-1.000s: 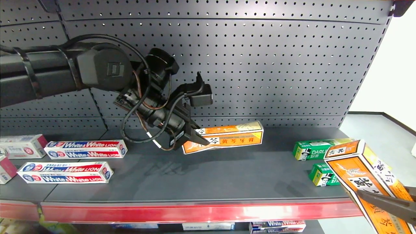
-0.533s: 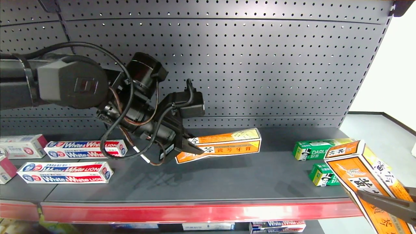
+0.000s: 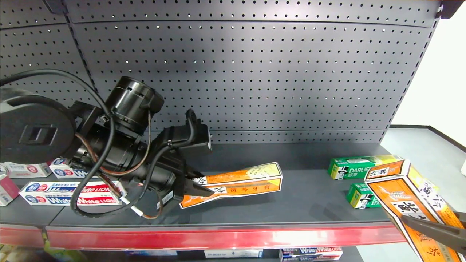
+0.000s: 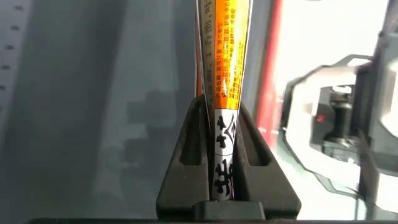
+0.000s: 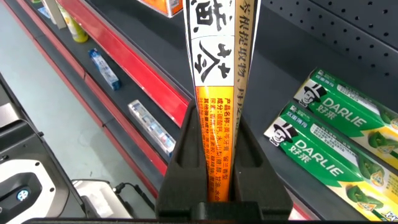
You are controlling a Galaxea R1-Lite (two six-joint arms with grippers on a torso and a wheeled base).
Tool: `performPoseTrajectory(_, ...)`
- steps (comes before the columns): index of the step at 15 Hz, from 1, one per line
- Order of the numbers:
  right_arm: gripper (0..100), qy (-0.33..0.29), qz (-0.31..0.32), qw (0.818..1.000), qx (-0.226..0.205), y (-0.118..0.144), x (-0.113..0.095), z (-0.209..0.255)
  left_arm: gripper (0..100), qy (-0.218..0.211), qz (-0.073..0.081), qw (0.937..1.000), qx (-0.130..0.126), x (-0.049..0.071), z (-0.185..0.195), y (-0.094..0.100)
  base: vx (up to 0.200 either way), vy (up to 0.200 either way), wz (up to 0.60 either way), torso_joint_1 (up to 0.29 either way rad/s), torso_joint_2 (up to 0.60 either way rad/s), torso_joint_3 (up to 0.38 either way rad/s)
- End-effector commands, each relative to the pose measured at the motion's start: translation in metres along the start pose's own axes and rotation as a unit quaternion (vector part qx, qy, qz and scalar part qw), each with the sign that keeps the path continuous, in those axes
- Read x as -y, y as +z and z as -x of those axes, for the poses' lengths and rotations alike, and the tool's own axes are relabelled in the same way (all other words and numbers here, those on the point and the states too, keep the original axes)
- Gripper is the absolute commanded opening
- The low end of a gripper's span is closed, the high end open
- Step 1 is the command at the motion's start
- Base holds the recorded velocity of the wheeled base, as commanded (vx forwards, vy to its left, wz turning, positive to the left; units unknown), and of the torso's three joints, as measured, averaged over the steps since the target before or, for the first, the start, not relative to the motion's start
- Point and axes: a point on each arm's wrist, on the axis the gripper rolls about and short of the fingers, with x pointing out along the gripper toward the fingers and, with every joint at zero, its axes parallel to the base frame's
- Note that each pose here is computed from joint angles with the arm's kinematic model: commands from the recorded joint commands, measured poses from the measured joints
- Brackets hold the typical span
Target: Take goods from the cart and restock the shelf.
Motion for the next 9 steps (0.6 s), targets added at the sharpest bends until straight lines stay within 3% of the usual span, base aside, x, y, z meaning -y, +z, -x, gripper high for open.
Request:
performPoseTrajectory(1, 0, 0.000, 0.000, 1.000, 0.000, -0.002, -0.001, 0.002, 0, -0.002, -0.005, 1.0000, 0.003, 0.008, 0.005, 0.001, 0.000, 0.000, 0.00, 0.000, 0.00, 0.000)
performPoseTrajectory(5, 0, 0.001, 0.000, 1.000, 0.000, -0.004, -0.002, 0.003, 0, -0.014, -0.003, 0.9999, -0.004, 0.012, -0.001, -0.003, 0.000, 0.000, 0.00, 0.000, 0.00, 0.000)
performPoseTrajectory(9, 0, 0.007, -0.001, 1.000, -0.005, -0.005, -0.003, 0.000, 0, -0.027, 0.003, 0.9995, -0.015, 0.001, -0.019, -0.006, 0.000, 0.000, 0.00, 0.000, 0.00, 0.000)
